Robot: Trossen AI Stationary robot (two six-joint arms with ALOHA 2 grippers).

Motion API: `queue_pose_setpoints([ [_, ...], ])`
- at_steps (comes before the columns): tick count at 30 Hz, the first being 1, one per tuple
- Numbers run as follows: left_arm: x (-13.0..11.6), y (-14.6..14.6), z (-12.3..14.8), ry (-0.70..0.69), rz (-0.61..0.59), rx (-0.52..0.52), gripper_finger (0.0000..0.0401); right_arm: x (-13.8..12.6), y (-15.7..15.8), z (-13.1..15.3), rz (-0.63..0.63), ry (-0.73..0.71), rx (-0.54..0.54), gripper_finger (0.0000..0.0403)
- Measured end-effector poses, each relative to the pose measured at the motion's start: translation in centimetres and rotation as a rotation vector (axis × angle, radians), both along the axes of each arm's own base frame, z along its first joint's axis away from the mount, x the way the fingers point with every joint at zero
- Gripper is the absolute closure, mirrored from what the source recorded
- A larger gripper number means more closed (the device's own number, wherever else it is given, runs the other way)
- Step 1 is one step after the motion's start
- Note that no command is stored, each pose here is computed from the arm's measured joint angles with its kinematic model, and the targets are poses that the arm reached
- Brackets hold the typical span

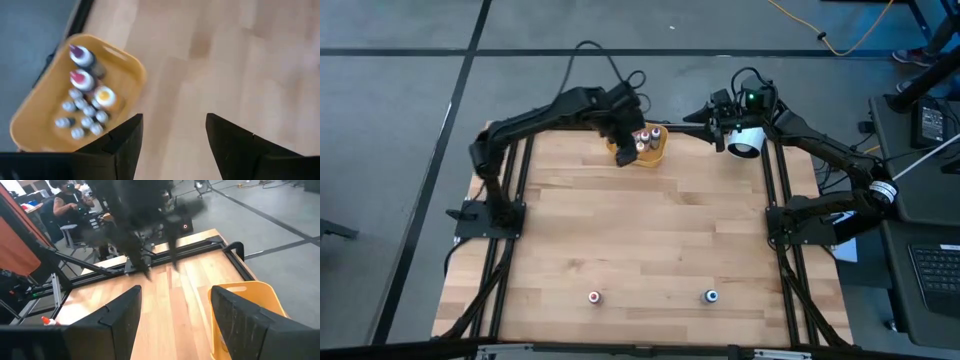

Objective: Pick & Place food coloring
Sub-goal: Put the large orange food coloring bottle into the bin

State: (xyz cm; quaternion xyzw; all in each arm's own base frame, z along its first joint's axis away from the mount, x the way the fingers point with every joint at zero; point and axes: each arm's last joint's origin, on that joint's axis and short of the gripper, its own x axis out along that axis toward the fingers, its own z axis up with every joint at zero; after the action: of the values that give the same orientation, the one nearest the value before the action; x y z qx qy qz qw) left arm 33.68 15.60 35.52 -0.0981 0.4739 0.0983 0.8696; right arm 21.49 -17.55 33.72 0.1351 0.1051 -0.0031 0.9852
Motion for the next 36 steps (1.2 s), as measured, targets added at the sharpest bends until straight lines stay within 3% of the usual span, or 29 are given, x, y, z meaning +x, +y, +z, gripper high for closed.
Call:
queue_pose_setpoints([
  [10, -6.2, -8.3, 5.5, 0.064, -0.062, -0.081, 0.0187, 0.0, 0.0, 0.0, 0.0, 0.001, -0.018, 0.0163],
  [17, -8.3, -14.1, 7.6, 0.0, -0.208, -0.093, 0.0193, 0.0, 0.0, 0.0, 0.007, 0.0, -0.055, 0.0163],
  [24, -9.4, -18.7, 8.0, 0.019, -0.327, -0.092, 0.0192, 0.0, 0.0, 0.0, 0.007, 0.0, -0.055, 0.0163],
  [29, -9.7, -21.2, 7.7, 0.045, -0.315, -0.092, 0.0194, 0.0, 0.0, 0.0, 0.008, -0.001, -0.06, 0.0163],
  [36, -8.9, -24.1, 5.5, 0.049, -0.099, -0.131, 0.0196, 0.0, 0.1, 0.0, 0.047, -0.01, -0.101, 0.0163],
])
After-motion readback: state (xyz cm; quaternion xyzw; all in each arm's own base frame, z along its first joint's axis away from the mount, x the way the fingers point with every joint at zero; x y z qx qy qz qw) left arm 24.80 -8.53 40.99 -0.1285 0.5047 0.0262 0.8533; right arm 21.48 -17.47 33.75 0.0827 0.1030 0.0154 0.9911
